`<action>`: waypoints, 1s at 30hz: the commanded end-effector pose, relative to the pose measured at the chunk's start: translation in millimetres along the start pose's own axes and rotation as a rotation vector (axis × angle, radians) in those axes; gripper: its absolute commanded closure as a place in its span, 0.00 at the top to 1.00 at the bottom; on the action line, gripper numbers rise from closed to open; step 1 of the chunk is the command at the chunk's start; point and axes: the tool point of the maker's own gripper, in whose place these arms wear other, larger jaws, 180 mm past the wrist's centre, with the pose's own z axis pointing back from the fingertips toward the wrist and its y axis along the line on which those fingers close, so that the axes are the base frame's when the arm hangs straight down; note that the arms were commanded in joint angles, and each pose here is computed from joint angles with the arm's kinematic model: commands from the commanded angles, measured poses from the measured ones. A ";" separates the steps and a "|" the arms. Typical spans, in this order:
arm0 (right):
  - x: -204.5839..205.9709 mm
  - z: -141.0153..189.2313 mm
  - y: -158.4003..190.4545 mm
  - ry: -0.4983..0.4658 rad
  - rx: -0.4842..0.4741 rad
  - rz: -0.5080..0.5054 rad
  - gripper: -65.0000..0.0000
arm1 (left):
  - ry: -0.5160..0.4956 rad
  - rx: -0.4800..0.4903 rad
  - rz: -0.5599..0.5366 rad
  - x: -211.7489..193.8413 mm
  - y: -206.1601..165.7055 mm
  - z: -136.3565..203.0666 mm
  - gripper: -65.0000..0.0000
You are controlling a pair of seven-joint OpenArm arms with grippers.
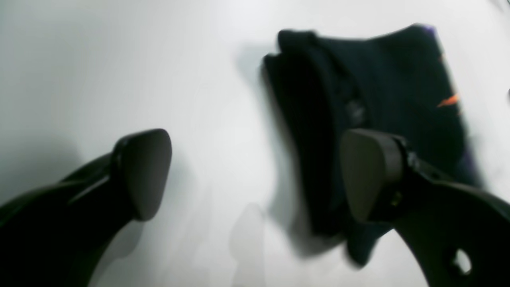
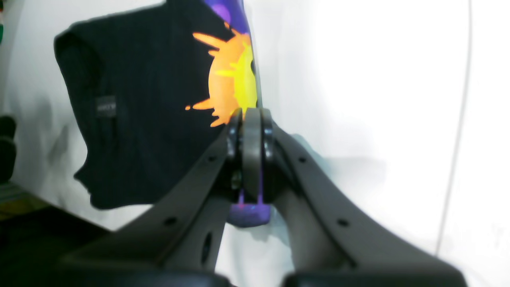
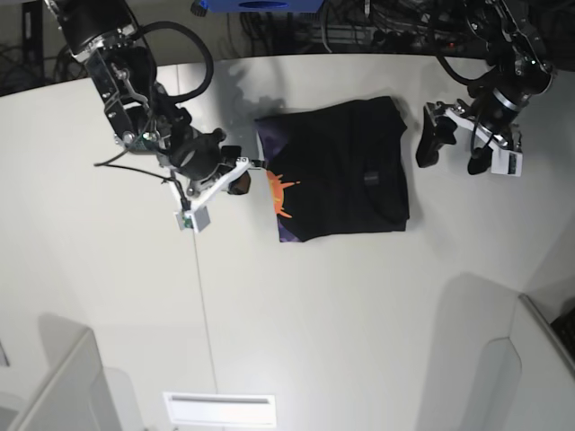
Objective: Fold the T-shirt properly
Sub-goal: 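Release the right gripper and lift both grippers off the folded bundle, then grasp the bundle edge with the left gripper and rotate it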
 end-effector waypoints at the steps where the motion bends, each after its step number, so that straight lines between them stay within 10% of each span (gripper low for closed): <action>1: 8.5 4.3 4.4 -0.033 0.021 0.013 0.00 | -0.039 -0.024 -0.005 9.6 -6.9 -0.3 1.00; 22: 4.2 13.1 0.8 -0.037 0.016 0.019 0.00 | 0.135 -0.107 0.275 -38.5 -37.7 -79.1 1.00; 30: 3.9 18.8 -20.4 -0.058 -0.030 -0.033 0.00 | 0.215 -0.045 0.168 -53.2 -32.1 -82.9 0.36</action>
